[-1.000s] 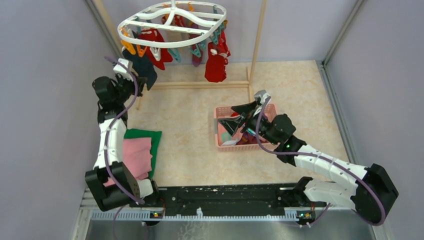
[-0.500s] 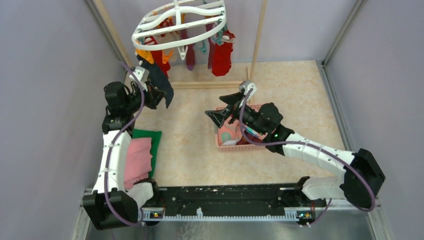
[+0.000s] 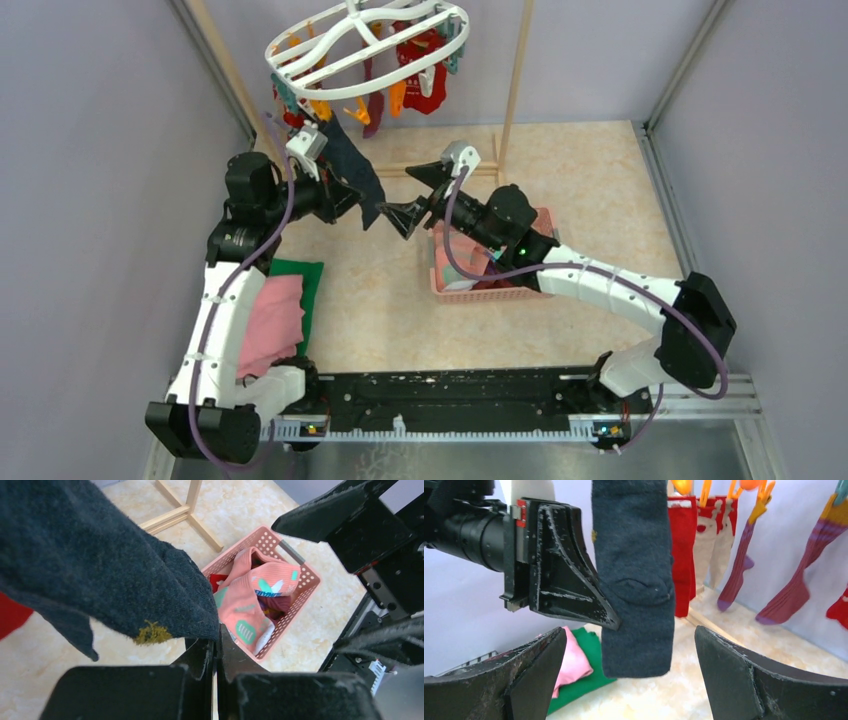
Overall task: Remove the socks clipped to the hanger
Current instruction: Remove the sock from the hanger.
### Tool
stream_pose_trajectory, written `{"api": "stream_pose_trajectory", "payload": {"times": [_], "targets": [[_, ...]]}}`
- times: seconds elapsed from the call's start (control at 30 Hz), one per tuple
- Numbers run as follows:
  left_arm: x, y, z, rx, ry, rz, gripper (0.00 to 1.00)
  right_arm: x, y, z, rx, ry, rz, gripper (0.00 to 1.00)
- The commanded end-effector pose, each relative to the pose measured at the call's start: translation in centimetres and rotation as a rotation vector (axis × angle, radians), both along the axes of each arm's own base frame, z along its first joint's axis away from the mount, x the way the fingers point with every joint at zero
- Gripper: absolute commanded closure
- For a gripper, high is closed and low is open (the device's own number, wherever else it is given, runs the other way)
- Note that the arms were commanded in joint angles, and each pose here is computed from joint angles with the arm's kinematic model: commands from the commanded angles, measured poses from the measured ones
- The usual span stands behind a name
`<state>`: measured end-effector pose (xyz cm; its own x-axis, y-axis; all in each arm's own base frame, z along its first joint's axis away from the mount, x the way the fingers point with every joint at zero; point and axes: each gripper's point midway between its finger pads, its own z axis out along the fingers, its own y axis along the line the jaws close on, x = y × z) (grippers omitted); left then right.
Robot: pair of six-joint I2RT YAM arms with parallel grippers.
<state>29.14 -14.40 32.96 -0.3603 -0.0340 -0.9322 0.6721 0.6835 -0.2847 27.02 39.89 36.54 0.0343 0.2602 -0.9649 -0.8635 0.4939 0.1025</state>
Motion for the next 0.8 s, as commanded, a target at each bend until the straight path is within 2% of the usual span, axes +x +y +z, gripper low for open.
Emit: {"api": "stream_pose_trajectory", "payload": {"times": [0.0, 0.33, 0.57, 0.63, 0.7, 0.73, 0.77], "targets": [[-0.4, -1.1, 2.2, -0.034, 0.011, -0.025, 1.00, -1.3, 1.8, 1.7, -0.007, -0.095, 0.054, 0.01], [-0.9, -2.5, 3.5, -0.055, 0.023, -0.058, 1.00, -1.7, 5.3, -1.4, -0.141, -0.187, 0.080, 0.01], [-1.5, -2.8, 4.6, -0.081, 0.040, -0.067, 1.00, 1.6, 5.1, -0.5, -0.116, -0.208, -0.090, 0.02], [-1.8, -2.9, 4.6, -0.096, 0.066, -0.075, 1.00, 2.1, 5.2, 0.0, -0.096, -0.212, -0.116, 0.08], [-2.0, -3.0, 4.3, -0.104, 0.086, -0.081, 1.00, 2.4, 5.4, 0.5, -0.079, -0.214, -0.121, 0.20], [-2.1, -3.1, 4.3, -0.107, 0.090, -0.081, 1.00, 2.3, 5.6, 0.7, -0.073, -0.216, -0.116, 0.28], [-2.2, -3.0, 4.3, -0.107, 0.089, -0.081, 1.00, 2.3, 5.8, 0.8, -0.070, -0.212, -0.104, 0.43]]}}
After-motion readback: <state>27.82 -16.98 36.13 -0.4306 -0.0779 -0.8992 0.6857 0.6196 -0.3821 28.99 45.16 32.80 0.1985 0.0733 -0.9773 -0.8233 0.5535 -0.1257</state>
